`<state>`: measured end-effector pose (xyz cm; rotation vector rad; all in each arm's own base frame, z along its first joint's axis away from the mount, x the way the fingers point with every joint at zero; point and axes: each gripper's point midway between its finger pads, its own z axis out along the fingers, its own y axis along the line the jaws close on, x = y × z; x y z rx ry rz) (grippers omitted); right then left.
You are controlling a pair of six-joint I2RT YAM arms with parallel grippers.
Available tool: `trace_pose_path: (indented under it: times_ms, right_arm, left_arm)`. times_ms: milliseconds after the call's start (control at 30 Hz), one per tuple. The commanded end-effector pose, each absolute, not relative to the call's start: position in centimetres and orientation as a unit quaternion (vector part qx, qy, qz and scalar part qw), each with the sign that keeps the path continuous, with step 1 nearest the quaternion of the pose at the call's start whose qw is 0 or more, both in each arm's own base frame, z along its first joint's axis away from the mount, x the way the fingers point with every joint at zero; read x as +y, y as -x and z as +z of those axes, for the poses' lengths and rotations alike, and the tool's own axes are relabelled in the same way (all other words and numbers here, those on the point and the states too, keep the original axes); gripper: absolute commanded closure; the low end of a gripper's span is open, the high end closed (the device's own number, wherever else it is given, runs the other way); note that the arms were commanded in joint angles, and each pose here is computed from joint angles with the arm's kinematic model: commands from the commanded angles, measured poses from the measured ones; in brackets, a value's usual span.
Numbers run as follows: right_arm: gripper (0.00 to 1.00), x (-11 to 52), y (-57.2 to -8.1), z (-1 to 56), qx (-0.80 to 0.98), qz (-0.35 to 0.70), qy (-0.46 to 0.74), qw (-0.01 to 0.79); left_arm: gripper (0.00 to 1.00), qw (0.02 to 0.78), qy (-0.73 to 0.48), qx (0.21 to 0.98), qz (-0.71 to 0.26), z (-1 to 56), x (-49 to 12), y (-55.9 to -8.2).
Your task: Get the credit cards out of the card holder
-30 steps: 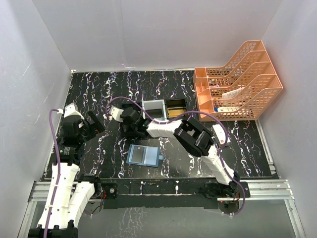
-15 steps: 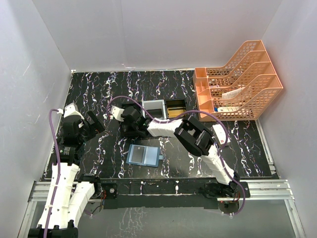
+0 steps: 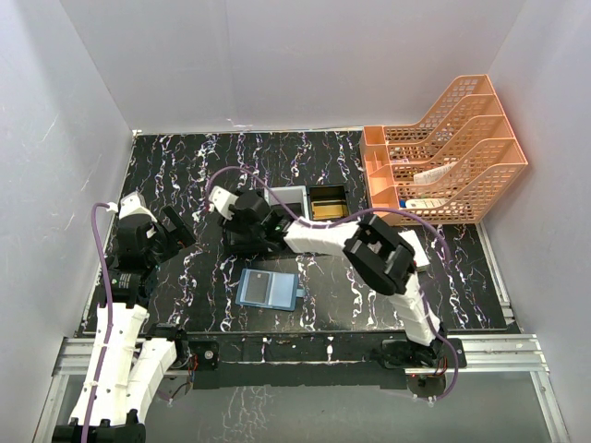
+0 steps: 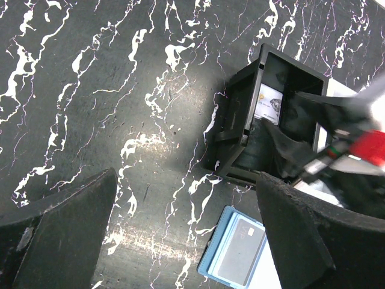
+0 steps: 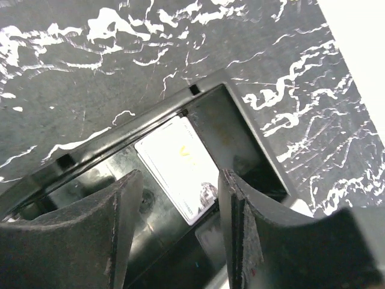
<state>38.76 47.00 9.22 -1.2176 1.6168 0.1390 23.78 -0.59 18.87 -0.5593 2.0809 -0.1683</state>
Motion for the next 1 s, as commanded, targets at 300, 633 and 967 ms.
trace_pose_path:
  times_ms: [300, 633, 967]
  right_arm:
    - [0.46, 39.4, -33.4, 22.4, 0.733, 0.281, 0.138, 0.603]
    - [0.48, 38.6, -24.8, 14.9, 0.818, 0.362, 0.058, 0.443]
    - [0.47, 38.3, -23.2, 9.7, 0.872, 0.273, 0.006, 0.406]
  left_arm:
    - [0.01, 0.456, 0.211, 0.860, -0.085, 18.1, -1.4, -24.3]
    - [0.01, 0.418, 0.107, 0.878, -0.205, 16.5, -6.7, -25.3]
    - [0.01, 0.382, 0.089, 0.890, -0.234, 15.1, -8.1, -25.8]
